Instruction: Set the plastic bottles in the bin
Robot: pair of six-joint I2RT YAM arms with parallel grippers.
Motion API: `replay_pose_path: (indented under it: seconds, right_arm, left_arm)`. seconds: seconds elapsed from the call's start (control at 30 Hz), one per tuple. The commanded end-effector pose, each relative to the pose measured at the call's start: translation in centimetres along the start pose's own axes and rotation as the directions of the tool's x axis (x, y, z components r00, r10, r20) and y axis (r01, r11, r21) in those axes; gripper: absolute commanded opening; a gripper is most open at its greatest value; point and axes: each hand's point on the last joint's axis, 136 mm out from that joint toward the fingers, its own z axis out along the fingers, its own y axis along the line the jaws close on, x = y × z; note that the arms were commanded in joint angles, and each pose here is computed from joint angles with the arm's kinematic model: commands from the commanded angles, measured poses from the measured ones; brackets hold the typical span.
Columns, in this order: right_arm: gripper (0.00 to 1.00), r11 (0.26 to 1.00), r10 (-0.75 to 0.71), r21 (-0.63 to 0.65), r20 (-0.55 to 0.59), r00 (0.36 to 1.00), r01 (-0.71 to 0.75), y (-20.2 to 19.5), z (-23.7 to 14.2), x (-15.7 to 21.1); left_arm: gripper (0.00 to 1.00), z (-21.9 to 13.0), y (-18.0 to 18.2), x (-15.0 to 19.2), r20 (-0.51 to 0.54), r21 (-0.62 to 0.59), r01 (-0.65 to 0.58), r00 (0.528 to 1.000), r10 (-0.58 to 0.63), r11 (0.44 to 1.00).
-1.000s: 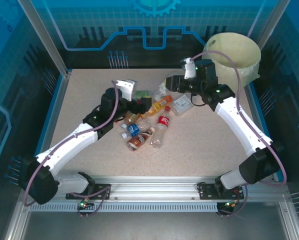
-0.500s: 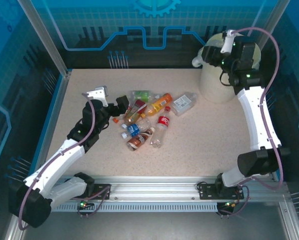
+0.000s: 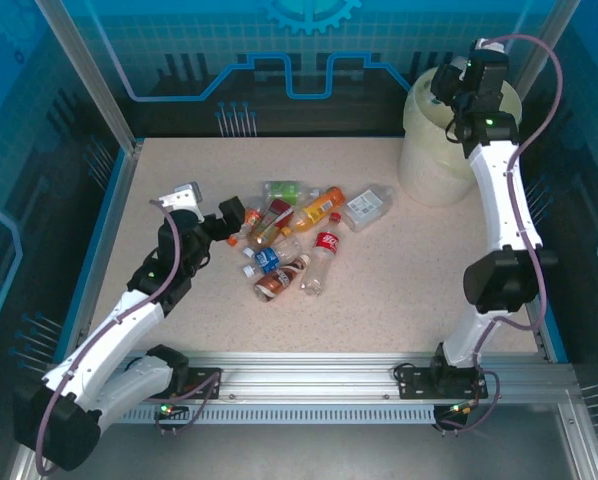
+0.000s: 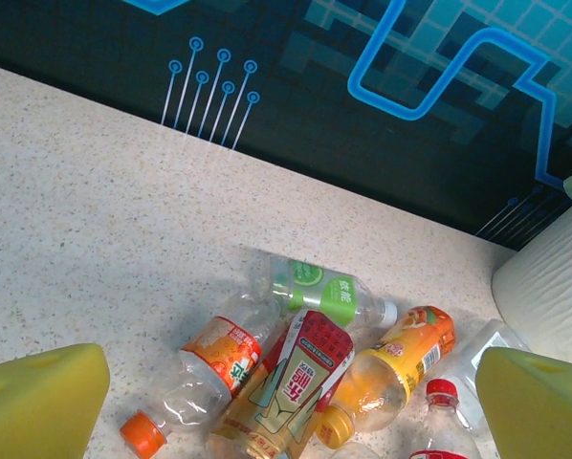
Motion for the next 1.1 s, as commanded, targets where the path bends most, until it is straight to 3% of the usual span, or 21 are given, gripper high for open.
replay_pose_path:
  seconds: [0.0,0.23,0.47,0.63,0.77,1.07]
  right_arm:
    - [0.48,0.996,0.024,0.079,0.03,0.999,-0.026,-1.4,2.1,-0.5]
    - [0.51,0.999,-0.041,-0.026,-0.155,0.987,0.038,0.7,5.6,4.2]
    - [0.53,0.991,-0.035,-0.137,-0.246,0.969,0.001,3.0,6.4,7.2]
    - [0.68,0.991,-0.042,-0.135,-0.293,0.955,0.002,2.8,6.9,8.9]
    - [0.81,0.984,-0.054,-0.18,-0.291,0.955,0.0,3.6,5.9,8.3]
    - [0.87,0.979,-0.078,-0.199,-0.202,0.976,0.037,3.5,0.8,4.4]
  left_arm:
    - [0.99,-0.2,1.0,0.0,0.009,-0.033,0.009,1.0,-0.009,0.999]
    - [0.99,0.0,1.8,0.5,-0.001,-0.057,0.02,1.0,-0.02,0.998]
    - [0.99,0.5,2.0,0.9,-0.012,-0.06,0.04,0.999,-0.041,0.997]
    - [0.99,0.9,1.9,1.3,-0.027,-0.055,0.047,0.998,-0.049,0.997]
    - [0.99,1.0,2.0,1.4,-0.033,-0.058,0.047,0.998,-0.049,0.997]
    - [0.99,1.5,1.8,1.8,-0.052,-0.049,0.066,0.996,-0.069,0.997]
